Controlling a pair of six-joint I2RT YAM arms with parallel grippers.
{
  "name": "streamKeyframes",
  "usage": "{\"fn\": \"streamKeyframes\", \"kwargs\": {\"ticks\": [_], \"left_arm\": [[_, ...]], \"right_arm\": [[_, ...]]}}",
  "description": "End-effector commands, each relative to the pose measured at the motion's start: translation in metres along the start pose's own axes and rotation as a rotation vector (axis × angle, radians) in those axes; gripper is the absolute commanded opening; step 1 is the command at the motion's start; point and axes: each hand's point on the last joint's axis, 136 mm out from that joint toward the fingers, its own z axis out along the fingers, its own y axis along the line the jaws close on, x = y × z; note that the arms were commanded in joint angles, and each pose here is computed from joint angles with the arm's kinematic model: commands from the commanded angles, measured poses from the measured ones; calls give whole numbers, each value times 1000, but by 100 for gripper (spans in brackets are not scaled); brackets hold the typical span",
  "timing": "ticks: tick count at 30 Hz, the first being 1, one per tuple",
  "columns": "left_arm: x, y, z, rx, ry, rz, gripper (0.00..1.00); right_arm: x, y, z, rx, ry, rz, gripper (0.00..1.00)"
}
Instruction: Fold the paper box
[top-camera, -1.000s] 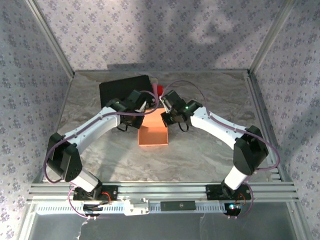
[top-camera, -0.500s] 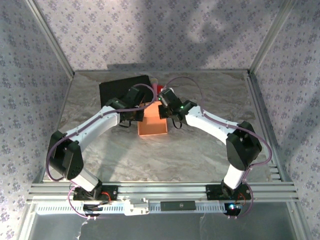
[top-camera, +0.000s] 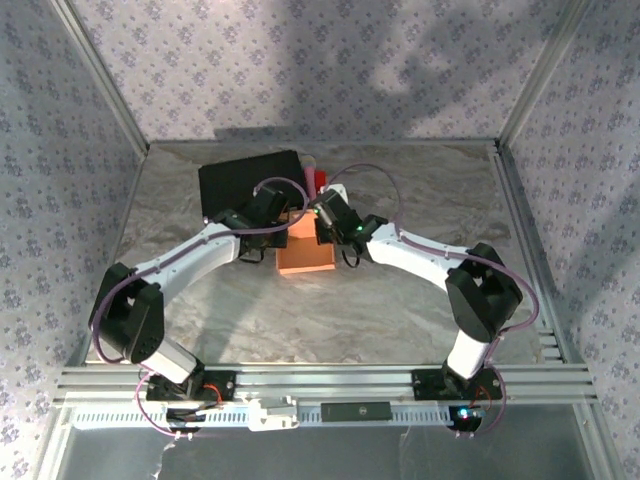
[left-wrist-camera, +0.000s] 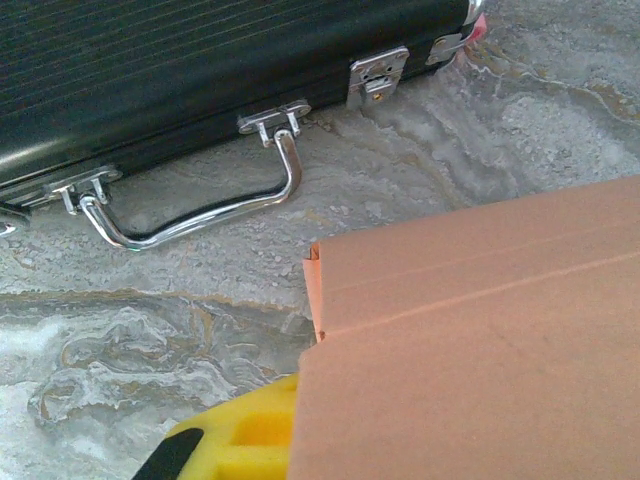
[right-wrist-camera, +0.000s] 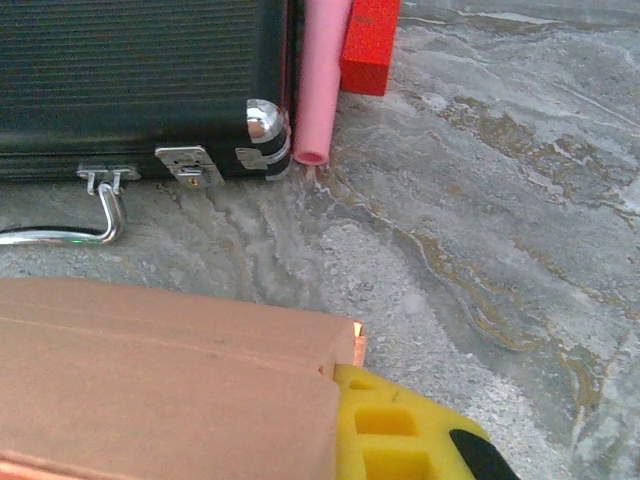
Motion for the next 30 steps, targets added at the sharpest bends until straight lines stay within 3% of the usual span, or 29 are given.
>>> {"fn": "streamKeyframes", "kwargs": {"ticks": [1,8,30], "left_arm": [[-28,-51,-23,207,-160,3,9],[-17,-54,-31,245,-258,-7,9],[17,-53,-30,251,-288,15,10]], "right_arm": [[-15,57,-17,-185,-112,13,0],[4,56,-17,-178,-151,13,0],[35,59,-24,-73,-208,51,0]]}}
